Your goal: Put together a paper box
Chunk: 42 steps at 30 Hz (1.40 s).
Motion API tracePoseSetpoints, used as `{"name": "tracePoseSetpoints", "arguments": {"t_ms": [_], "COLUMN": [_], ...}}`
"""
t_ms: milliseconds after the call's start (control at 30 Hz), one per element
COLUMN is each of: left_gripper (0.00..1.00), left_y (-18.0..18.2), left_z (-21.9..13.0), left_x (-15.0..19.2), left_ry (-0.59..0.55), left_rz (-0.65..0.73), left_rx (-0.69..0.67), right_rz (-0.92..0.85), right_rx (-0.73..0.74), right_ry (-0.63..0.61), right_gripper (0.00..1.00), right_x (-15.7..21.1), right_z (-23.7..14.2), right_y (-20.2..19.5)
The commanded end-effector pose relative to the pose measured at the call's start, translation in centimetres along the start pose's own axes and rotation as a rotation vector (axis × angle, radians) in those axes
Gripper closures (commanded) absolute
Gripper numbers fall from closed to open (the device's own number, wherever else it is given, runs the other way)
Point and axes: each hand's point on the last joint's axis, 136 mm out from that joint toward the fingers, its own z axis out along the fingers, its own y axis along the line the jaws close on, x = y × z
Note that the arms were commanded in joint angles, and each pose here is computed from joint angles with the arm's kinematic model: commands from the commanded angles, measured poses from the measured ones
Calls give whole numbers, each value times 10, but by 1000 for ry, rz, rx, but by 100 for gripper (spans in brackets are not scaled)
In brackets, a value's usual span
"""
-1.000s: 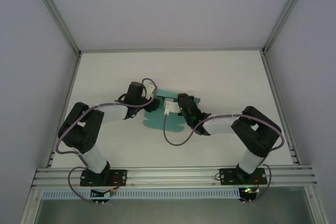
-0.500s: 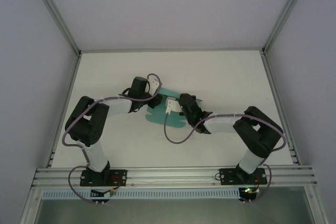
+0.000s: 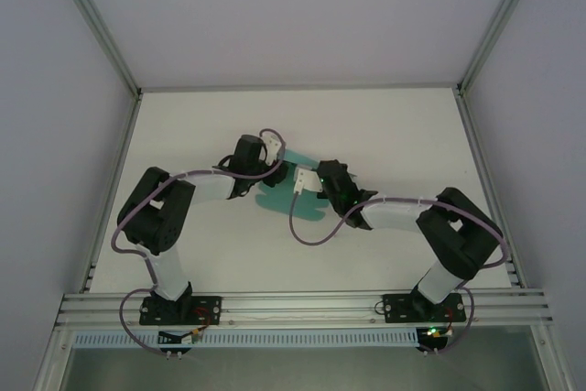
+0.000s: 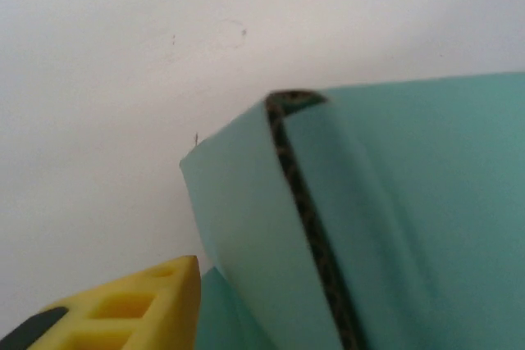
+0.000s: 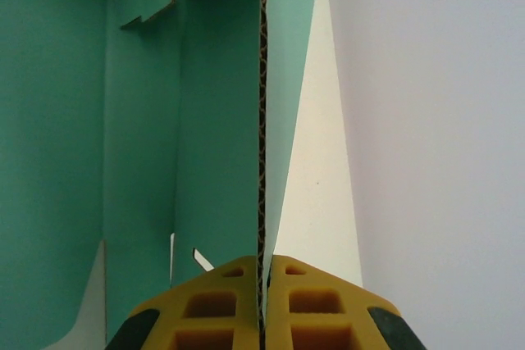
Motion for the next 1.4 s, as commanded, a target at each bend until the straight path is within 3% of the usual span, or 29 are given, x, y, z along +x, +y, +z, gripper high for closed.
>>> {"name": "tracePoseSetpoints", "arguments": {"t_ms": [0,233,400,567,700,733,767,800,900,1033,1100,1233,1367], "left_gripper": [44,41,32,30,28,19,2,0,0,0,0,0,0], "left_y": [-3,0,-33,-39,-40,-38,-32,-22,10,46,57,58,56], "left_z": [-28,-79,-131,-145,-156,-160,-164,-169,-184,-199,-198,-176,-155], "left_x": [-71,-38,-23,-1,12,15,19,22,35,55,67,77,78], "left_ry": [-211,-139,-149,-56,-70,-70,-68,-68,-58,-28,9,84,62], "left_rz": [13,-40,-60,-162,-230,-243,-259,-287,-369,-493,-541,-553,-518], "left_rx": [-8,-62,82,90,89,71,31,-27,-233,-454,-517,-491,-439], "right_rz": [-42,3,28,65,36,25,-1,-41,-130,-252,-334,-412,-448], "right_rx": [-273,-376,-507,-611,-634,-634,-639,-637,-520,-104,-4,23,161], "right_ry": [-122,-107,-149,-153,-213,-201,-175,-151,-169,-336,-369,-427,-472], "right_gripper": [100,100,100,100,100,100,100,100,100,100,100,100,100], "right_x": [-16,-9,-18,-18,-23,-20,-15,-10,-8,-33,-39,-43,-47], "right_z": [-15,-44,-71,-89,-77,-67,-57,-47,-16,14,22,36,50], "right_y": [54,33,26,16,14,11,14,17,10,-34,-42,-32,-39]}}
